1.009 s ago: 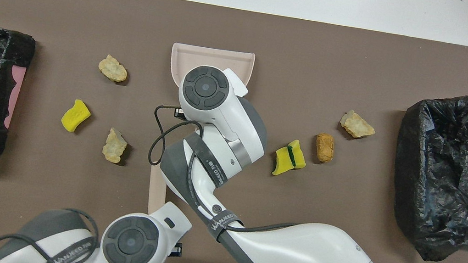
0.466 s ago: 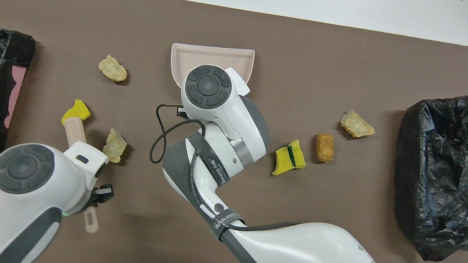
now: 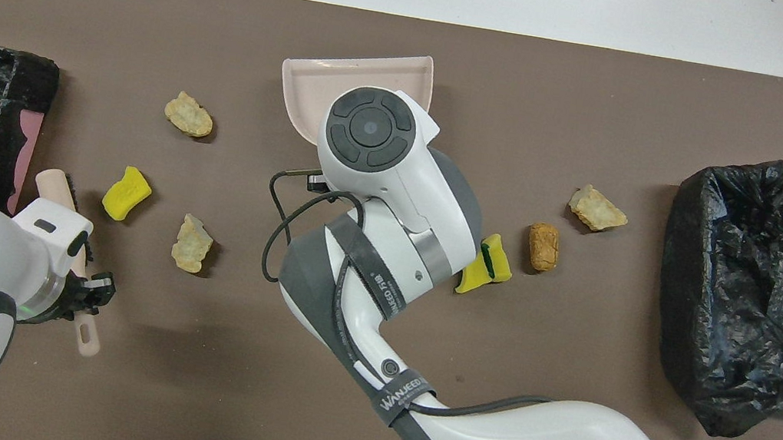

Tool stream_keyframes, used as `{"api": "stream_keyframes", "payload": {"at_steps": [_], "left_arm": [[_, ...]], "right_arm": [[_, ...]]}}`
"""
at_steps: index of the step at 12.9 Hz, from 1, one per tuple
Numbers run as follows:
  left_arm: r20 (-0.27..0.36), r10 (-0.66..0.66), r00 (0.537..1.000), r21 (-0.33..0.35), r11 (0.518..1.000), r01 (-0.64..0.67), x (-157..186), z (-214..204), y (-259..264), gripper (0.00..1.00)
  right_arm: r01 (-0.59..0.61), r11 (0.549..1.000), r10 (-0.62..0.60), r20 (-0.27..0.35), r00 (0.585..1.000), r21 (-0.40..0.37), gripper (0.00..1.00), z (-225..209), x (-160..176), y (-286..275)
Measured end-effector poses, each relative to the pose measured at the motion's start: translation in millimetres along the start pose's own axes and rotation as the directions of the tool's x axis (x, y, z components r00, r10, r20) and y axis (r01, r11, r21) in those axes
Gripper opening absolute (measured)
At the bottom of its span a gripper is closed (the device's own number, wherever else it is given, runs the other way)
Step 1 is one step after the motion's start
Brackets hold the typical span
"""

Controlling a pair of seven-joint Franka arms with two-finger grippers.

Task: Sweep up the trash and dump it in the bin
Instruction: 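Lift the brush with the left gripper while the right gripper moves the dustpan, then lower the dustpan beside the yellow sponge and bread with the right gripper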

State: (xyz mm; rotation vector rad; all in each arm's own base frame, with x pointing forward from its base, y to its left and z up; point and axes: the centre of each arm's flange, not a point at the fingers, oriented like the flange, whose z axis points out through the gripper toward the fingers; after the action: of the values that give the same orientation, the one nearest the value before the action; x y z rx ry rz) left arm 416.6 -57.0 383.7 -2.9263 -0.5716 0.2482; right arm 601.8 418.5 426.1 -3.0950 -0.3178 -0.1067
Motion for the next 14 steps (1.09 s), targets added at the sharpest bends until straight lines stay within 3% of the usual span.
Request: {"api": "stream_keyframes", "payload": {"at_steps": [3,7,10,14], "left_arm": [[0.002,0.072,0.997,0.010,0.997,-0.072,8.0,23.4,17.7,0.26],[0.002,0.274,0.962,0.011,0.962,-0.274,-3.5,24.9,41.1,0.26],[0.014,0.297,0.955,-0.035,0.954,-0.296,-13.3,21.6,55.6,0.26],[0.111,0.260,0.959,-0.028,0.966,-0.258,-14.0,15.0,44.2,0.26]], "right_arm": [[0.252,0.967,-0.251,0.062,0.966,-0.022,0.31,-23.5,0.0,48.0],[0.547,0.837,-0.543,0.153,0.826,0.017,0.31,-20.7,-1.8,90.9],[0.748,0.659,-0.747,0.180,0.639,0.081,0.31,-6.0,-7.4,108.3],[0.928,0.339,-0.934,0.172,0.313,0.155,0.31,4.2,-24.2,119.8]]}}
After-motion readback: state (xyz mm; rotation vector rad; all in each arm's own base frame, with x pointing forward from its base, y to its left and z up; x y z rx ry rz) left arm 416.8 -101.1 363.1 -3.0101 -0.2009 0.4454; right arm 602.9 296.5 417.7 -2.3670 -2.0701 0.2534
